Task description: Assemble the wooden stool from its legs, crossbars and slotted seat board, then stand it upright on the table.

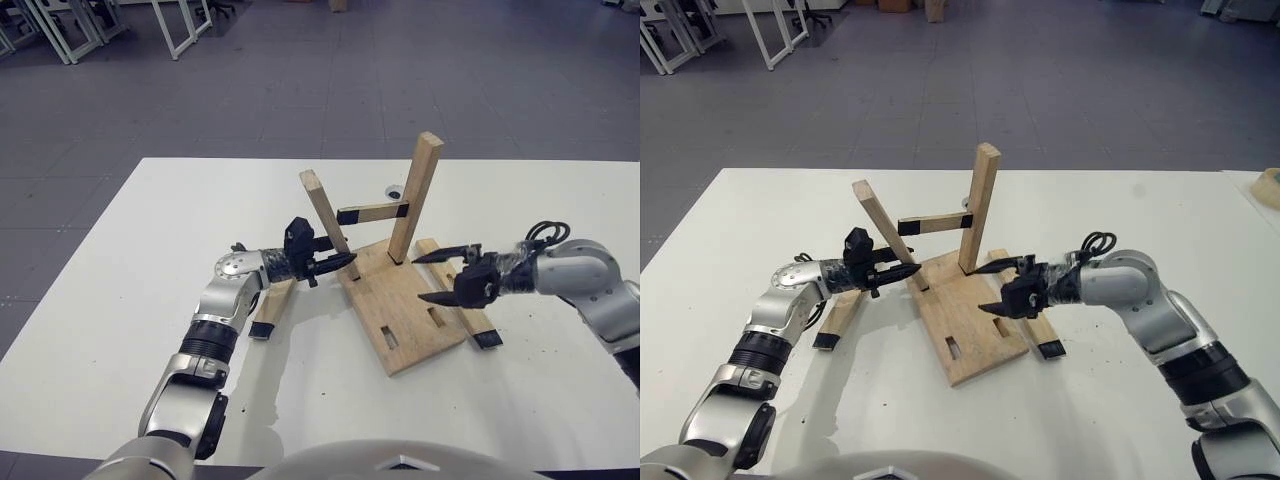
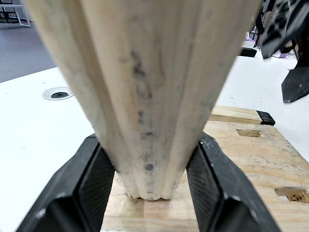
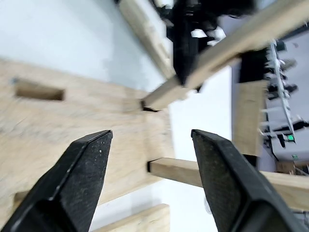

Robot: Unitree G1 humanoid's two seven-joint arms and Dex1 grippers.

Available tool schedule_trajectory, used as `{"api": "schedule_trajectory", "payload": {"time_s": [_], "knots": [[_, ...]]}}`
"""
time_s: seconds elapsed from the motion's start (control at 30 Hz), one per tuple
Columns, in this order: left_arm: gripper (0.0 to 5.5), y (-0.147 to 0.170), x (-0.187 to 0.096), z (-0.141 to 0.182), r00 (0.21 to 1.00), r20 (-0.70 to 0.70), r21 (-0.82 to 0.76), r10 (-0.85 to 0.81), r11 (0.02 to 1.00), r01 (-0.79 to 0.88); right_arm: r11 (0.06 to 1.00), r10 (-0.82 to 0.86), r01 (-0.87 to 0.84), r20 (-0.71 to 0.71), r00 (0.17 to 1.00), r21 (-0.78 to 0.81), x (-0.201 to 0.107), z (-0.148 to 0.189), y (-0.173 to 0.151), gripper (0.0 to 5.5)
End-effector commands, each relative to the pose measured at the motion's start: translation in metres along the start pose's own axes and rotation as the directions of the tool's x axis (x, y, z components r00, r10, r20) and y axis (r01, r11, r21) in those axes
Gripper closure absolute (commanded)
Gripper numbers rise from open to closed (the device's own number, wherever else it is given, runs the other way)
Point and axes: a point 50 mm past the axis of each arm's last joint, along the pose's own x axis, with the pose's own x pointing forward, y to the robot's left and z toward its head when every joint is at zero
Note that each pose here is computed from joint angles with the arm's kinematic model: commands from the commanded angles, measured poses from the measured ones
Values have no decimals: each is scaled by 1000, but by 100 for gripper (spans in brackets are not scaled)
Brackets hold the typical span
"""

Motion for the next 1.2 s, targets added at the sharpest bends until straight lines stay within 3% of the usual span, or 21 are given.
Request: {"api": "schedule_trajectory", "payload": {"time_s": [0.03, 0.17, 0.33, 0.43, 0.57, 0.7, 0.8, 0.9, 0.97, 1.1, 1.2], "knots": [[345, -7, -7, -34, 993, -115, -111, 18, 993, -31, 962, -261, 254, 68, 963, 98, 8, 25, -46, 276], [345, -8, -6, -34, 993, -114, -121, 13, 992, -27, 908, -410, 404, 41, 911, 110, 33, 37, -83, 358], [345, -10, -2, -35, 994, -110, -129, 0, 991, -15, 888, -453, 451, -1, 891, -86, 72, 41, -117, 421], [345, -11, -1, -36, 994, -112, -128, -3, 992, -12, 942, -318, 312, -27, 948, -124, 96, 34, -106, 421], [345, -11, 3, -31, 996, -93, -127, 2, 992, -14, 998, -55, 53, -170, 984, -14, 101, -1, -66, 421], [345, -12, 1, -15, 998, 21, -105, 53, 993, -51, 997, 64, -51, -260, 963, 58, 102, -28, -42, 421], [345, -23, -2, -20, 998, 4, -87, 56, 995, -55, 992, 94, -68, -283, 954, 102, 101, -40, -25, 421], [345, -28, 1, -26, 996, -71, -59, 57, 996, -62, 993, 8, 18, -216, 976, 118, 99, -30, -33, 421], [345, -26, 5, -30, 985, -154, -19, 74, 997, -78, 976, -171, 184, -120, 978, 112, 91, -9, -57, 421], [345, -26, 3, -40, 961, -245, -21, 126, 991, -135, 864, -496, 490, 29, 868, 112, 61, 32, -108, 421], [345, -25, -1, -47, 943, -299, -29, 145, 987, -161, 835, -546, 541, 39, 837, 96, 51, 42, -118, 421]]}}
